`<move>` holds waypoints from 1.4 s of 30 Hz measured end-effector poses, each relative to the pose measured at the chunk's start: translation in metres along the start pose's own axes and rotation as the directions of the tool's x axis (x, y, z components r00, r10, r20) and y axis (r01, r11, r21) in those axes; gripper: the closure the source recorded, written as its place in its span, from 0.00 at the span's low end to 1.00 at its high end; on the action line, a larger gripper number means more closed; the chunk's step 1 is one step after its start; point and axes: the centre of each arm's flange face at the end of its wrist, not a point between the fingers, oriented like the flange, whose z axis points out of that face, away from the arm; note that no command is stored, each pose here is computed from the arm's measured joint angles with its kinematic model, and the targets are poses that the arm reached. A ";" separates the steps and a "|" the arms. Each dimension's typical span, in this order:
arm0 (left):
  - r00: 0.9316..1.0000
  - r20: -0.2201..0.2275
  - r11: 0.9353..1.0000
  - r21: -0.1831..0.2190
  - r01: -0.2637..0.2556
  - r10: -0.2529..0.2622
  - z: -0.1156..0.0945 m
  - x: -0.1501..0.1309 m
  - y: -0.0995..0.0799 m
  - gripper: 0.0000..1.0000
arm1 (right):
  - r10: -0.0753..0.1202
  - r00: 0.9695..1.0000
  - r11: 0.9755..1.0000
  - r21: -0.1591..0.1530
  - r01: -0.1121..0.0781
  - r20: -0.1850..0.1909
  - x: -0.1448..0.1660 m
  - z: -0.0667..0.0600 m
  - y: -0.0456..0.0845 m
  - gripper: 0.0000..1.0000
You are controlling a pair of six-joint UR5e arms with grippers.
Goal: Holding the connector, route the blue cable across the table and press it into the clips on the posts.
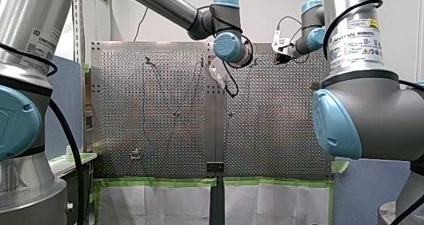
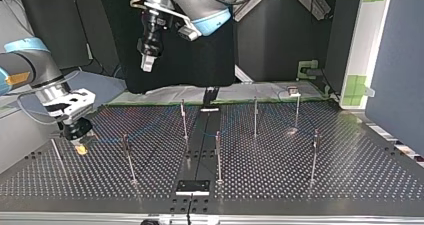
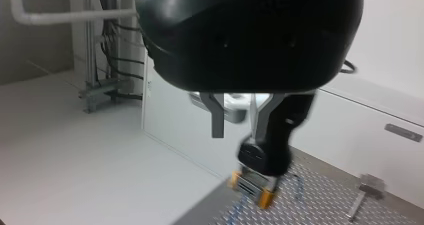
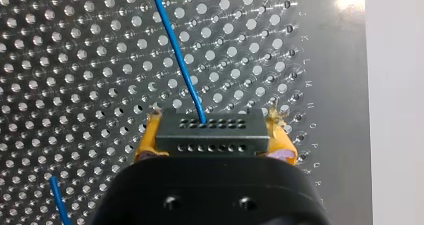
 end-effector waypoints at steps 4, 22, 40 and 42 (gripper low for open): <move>1.000 -0.027 1.000 -0.021 -0.009 0.009 -0.002 0.032 0.022 0.00 | -0.001 1.000 1.000 0.000 0.001 0.000 0.000 0.000 0.000 1.00; 0.996 -0.048 0.995 -0.057 -0.083 0.080 -0.030 0.086 0.080 0.00 | 0.000 1.000 1.000 -0.005 0.000 0.000 -0.001 0.000 0.002 1.00; 0.986 -0.051 0.986 -0.056 -0.159 0.156 -0.068 0.111 0.126 0.00 | -0.001 1.000 1.000 -0.004 0.001 0.001 -0.001 0.000 0.001 1.00; 0.984 -0.051 0.983 -0.055 -0.173 0.170 -0.072 0.113 0.131 0.00 | -0.001 1.000 1.000 -0.003 0.001 0.001 -0.001 0.000 0.001 1.00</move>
